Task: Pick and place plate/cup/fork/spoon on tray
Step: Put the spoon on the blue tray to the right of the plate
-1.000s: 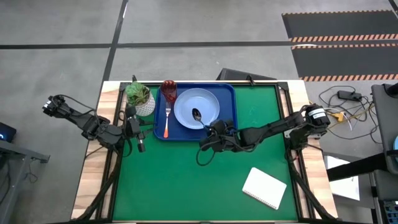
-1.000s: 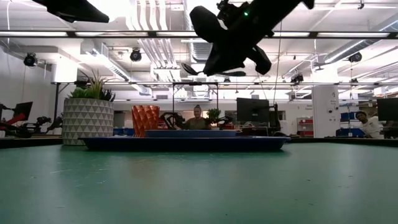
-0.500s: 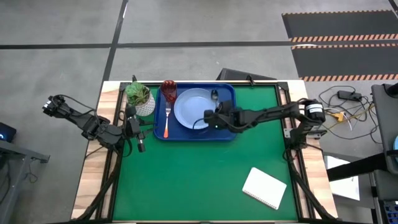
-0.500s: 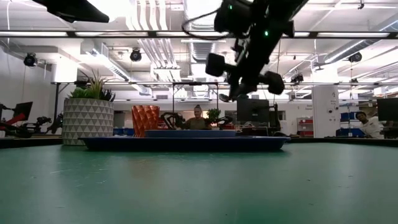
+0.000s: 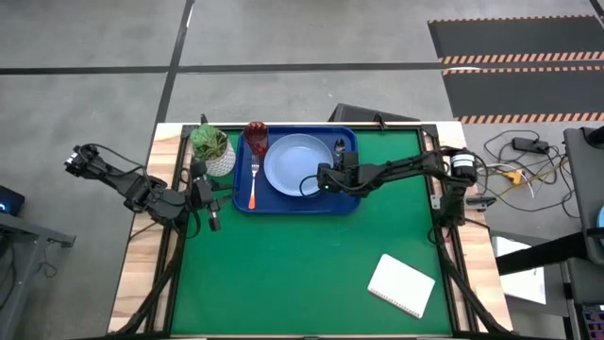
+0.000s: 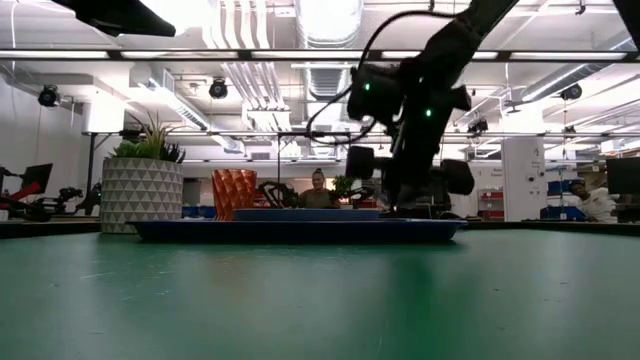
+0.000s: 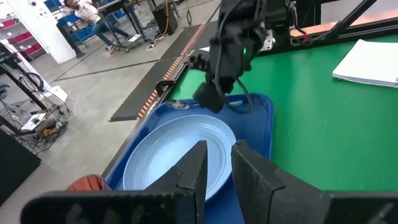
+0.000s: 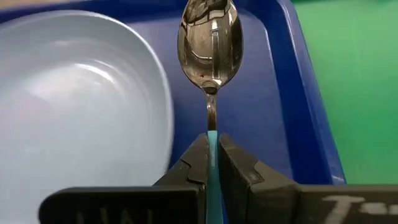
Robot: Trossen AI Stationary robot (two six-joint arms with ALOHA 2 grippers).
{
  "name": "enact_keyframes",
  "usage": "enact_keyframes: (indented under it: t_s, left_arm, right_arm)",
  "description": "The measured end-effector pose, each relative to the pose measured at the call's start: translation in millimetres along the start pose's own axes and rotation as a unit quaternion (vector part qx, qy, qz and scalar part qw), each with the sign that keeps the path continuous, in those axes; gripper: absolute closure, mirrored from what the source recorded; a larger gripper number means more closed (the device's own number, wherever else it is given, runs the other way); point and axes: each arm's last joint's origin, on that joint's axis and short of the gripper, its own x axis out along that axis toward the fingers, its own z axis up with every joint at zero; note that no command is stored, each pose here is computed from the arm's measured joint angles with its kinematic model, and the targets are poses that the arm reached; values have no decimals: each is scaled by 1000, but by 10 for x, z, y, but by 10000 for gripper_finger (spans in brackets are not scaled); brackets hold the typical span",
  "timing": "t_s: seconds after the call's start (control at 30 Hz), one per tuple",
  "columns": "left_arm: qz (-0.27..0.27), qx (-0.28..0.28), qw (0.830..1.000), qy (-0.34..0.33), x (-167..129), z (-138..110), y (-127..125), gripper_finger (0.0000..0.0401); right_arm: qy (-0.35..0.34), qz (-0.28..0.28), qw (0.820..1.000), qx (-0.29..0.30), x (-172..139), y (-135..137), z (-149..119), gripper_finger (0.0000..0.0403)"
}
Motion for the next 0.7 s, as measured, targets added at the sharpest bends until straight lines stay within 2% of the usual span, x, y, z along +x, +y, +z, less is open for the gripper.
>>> enact_keyframes:
  t_s: [0.27,0.7]
  left_arm:
    - [0,0,1000,0,-1,0,0,347]
    - [0,0,1000,0,-1,0,0,347]
  right_arm:
    - [6,-25,1000,-14,182,-17,-121,390]
    - [8,-28,999,-26,193,-25,-124,390]
